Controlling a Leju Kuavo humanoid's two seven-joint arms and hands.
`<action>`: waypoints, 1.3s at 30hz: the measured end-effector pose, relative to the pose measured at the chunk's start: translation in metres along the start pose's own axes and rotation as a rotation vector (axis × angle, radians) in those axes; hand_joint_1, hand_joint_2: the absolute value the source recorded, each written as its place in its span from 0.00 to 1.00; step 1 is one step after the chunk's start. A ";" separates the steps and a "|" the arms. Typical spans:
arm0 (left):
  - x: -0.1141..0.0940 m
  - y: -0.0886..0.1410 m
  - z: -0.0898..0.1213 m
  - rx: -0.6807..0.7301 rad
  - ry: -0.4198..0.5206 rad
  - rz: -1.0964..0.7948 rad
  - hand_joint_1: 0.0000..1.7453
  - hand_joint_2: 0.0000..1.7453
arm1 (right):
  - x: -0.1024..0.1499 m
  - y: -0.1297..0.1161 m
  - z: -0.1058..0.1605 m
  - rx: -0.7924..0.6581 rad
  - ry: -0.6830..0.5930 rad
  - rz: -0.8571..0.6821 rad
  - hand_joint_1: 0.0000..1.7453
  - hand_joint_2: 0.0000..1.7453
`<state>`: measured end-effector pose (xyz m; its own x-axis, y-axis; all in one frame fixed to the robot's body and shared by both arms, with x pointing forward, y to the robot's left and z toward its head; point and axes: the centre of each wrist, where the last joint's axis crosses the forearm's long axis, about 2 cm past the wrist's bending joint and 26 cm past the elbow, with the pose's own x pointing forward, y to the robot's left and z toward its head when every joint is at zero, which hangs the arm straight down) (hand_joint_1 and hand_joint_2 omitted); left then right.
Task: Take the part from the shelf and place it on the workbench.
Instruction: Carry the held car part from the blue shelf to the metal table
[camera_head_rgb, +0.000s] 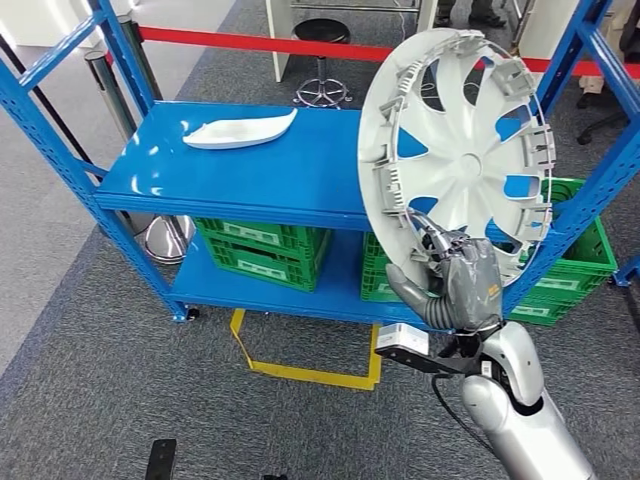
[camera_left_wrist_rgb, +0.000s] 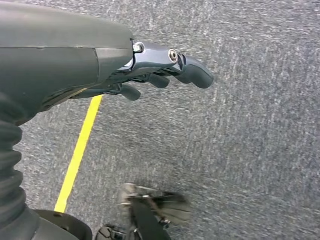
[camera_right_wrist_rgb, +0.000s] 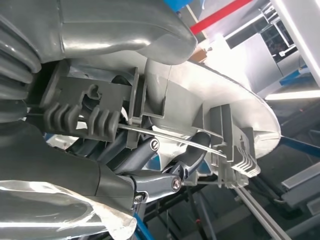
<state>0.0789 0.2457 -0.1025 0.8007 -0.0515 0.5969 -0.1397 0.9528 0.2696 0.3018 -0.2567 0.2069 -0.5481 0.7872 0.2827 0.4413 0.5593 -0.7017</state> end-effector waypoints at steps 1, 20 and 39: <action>0.000 0.000 0.000 0.000 0.001 0.000 0.00 1.00 | 0.000 0.000 0.001 0.002 0.002 0.000 1.00 1.00; -0.001 0.003 -0.001 -0.011 -0.003 0.004 0.00 1.00 | -0.004 -0.001 0.002 0.026 -0.013 0.019 1.00 1.00; 0.001 0.003 -0.002 -0.015 -0.013 0.005 0.00 1.00 | -0.004 -0.002 -0.001 0.033 -0.025 0.020 1.00 1.00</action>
<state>0.0808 0.2497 -0.1026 0.7924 -0.0507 0.6079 -0.1344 0.9575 0.2551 0.3038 -0.2610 0.2082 -0.5576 0.7909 0.2522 0.4287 0.5345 -0.7283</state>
